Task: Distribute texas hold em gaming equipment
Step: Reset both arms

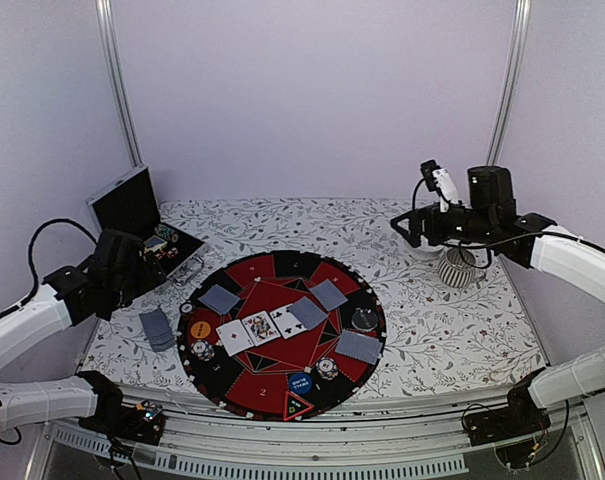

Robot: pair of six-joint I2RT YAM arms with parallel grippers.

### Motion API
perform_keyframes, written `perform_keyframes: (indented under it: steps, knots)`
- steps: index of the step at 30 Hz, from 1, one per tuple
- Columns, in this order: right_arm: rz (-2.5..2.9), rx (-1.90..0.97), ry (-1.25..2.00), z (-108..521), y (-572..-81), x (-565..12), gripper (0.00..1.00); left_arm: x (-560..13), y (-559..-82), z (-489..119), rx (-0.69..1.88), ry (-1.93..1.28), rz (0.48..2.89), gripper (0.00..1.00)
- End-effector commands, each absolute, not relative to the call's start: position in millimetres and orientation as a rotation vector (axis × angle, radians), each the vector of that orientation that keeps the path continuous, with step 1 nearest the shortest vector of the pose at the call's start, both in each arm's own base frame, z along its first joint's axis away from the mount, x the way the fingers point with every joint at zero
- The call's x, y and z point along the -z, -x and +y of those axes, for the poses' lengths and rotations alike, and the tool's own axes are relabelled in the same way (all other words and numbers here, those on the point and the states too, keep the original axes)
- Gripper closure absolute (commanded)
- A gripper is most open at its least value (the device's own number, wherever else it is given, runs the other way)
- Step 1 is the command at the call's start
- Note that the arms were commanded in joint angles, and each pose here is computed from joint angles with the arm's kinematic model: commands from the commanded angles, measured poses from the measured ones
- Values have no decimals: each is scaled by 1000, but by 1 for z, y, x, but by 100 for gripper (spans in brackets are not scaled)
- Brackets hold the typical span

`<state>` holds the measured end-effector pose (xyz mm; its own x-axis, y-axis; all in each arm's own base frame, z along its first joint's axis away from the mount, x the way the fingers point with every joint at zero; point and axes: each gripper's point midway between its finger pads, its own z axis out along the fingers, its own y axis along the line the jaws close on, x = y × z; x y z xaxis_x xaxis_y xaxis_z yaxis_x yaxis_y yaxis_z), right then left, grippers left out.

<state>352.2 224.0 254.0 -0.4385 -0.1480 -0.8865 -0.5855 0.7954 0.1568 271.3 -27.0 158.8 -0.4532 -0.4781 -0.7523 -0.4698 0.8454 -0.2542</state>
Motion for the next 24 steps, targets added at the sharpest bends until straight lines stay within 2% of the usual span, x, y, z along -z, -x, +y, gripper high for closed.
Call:
perform_keyframes:
  steps: [1,5,8,12,18,24]
  knots:
    - [1809,-466,210,145,-370,-298,1,-222,-304,-27,-120,373,1945,2]
    - [1755,-375,14,75,-376,-286,1,-267,-315,-31,-143,221,1725,2]
    - [1764,-323,-118,29,-377,-261,1,-267,-310,-9,-222,278,1577,2]
    - [1634,-187,-277,-26,-360,-249,1,-252,-312,6,-269,319,1519,2]
    - [1449,-15,-241,-42,-325,-235,1,-221,-327,29,-323,368,1521,2]
    - [1470,-18,-232,-40,-330,-207,1,-190,-324,40,-305,360,1503,2]
